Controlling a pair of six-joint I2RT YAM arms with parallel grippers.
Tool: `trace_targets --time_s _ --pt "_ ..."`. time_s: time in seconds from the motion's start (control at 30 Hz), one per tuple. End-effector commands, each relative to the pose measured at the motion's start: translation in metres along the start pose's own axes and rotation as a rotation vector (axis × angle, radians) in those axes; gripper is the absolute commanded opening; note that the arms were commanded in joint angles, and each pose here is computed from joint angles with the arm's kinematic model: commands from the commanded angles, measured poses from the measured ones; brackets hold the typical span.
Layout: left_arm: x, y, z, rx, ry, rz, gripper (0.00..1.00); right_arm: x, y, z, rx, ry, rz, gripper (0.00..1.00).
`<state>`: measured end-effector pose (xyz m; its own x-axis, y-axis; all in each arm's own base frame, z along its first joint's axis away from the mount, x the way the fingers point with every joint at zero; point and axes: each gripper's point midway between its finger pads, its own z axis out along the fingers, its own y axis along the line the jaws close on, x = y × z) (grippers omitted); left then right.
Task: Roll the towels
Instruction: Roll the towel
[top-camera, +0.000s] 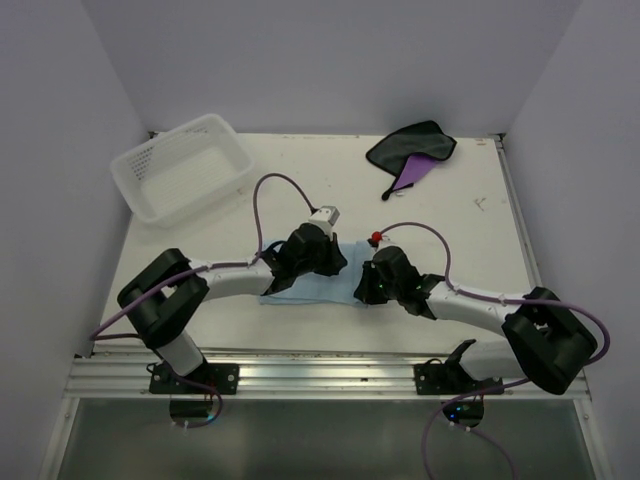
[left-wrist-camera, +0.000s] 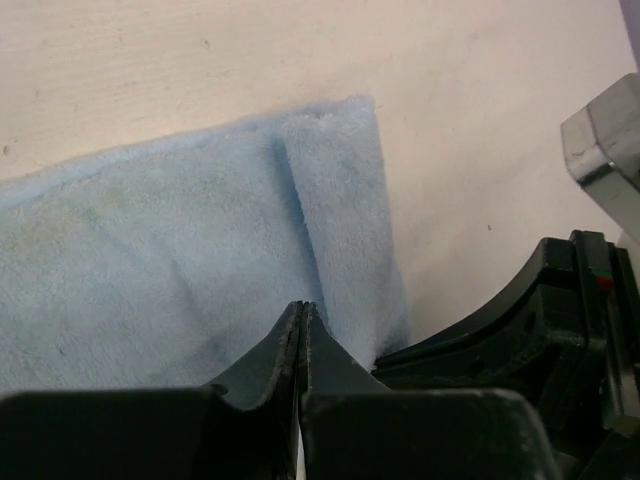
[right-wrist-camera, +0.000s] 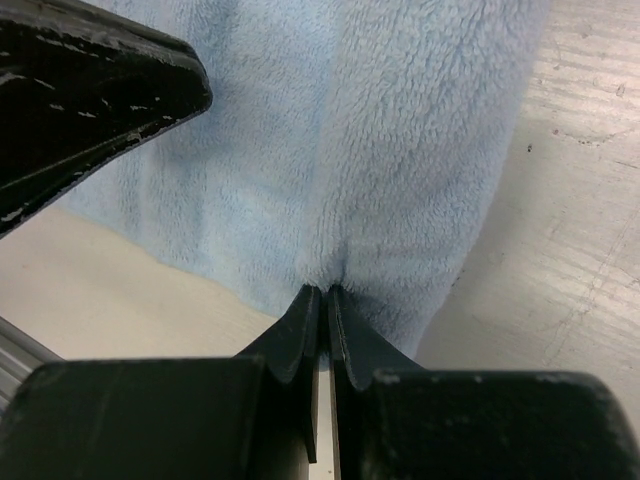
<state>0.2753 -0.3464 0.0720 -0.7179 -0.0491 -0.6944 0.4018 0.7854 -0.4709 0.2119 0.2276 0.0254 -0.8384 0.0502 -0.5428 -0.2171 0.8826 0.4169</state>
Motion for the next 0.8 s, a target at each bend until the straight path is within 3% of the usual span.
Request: trace_targets --time_s 0.0,0.47,0.77 --pt "-0.041 -0.036 0.001 0.155 -0.108 -0.024 0.0 0.016 -0.02 -0.002 0.076 0.032 -0.009 0.0" --pt "-0.045 -0.059 0.015 0.308 -0.123 -0.056 0.0 0.014 -0.022 -0.002 0.085 0.027 -0.01 0.0" --pt "-0.032 -0.051 0.036 0.286 -0.085 -0.073 0.0 0.014 -0.022 -0.003 0.086 0.025 -0.008 0.0"
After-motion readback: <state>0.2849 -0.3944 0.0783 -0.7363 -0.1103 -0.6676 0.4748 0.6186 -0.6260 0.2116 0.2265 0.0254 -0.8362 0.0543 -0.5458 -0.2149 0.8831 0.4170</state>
